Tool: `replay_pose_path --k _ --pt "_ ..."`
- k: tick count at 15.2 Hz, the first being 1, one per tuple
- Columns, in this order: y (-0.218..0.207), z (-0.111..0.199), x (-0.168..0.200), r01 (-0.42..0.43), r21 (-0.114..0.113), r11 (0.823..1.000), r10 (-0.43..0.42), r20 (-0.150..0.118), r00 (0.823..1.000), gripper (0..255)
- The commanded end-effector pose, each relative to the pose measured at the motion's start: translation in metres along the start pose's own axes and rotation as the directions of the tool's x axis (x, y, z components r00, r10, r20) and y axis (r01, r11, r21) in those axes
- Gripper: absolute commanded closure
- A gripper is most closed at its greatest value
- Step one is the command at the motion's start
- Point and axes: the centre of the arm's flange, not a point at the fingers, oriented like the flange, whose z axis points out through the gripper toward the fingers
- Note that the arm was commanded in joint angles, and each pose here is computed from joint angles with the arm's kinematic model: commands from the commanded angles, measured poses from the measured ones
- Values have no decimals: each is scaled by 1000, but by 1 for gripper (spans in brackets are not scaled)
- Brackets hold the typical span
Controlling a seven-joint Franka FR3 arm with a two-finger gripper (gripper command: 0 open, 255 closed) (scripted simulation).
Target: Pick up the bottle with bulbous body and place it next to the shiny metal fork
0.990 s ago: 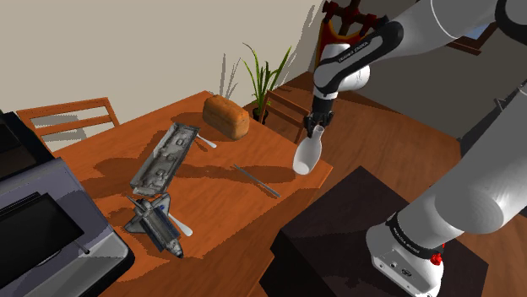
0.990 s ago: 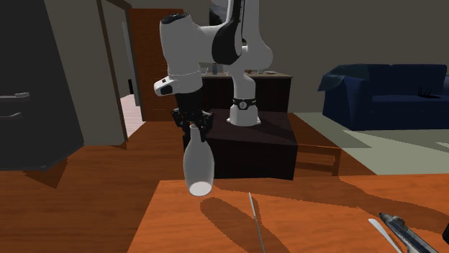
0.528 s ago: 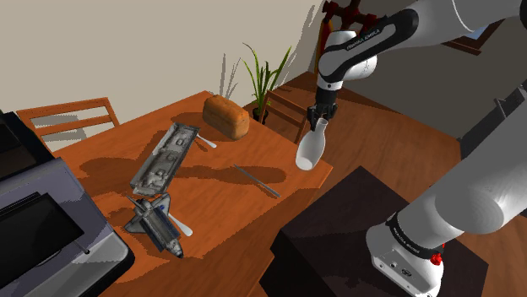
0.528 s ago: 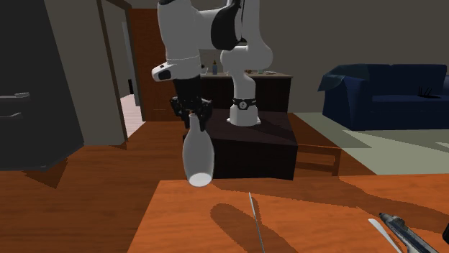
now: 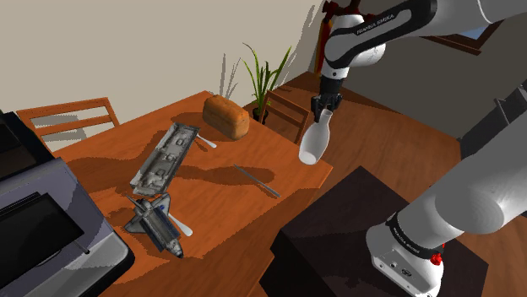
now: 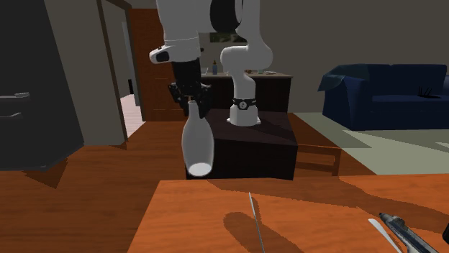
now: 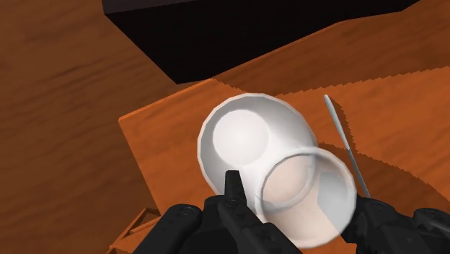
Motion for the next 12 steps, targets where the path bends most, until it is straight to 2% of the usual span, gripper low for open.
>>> replay_pose_path --k 1,12 --pt "0 -10 -2 0 0 1000 0 0 1000 255" --pt "0 -67 -13 0 0 1000 0 0 1000 255"
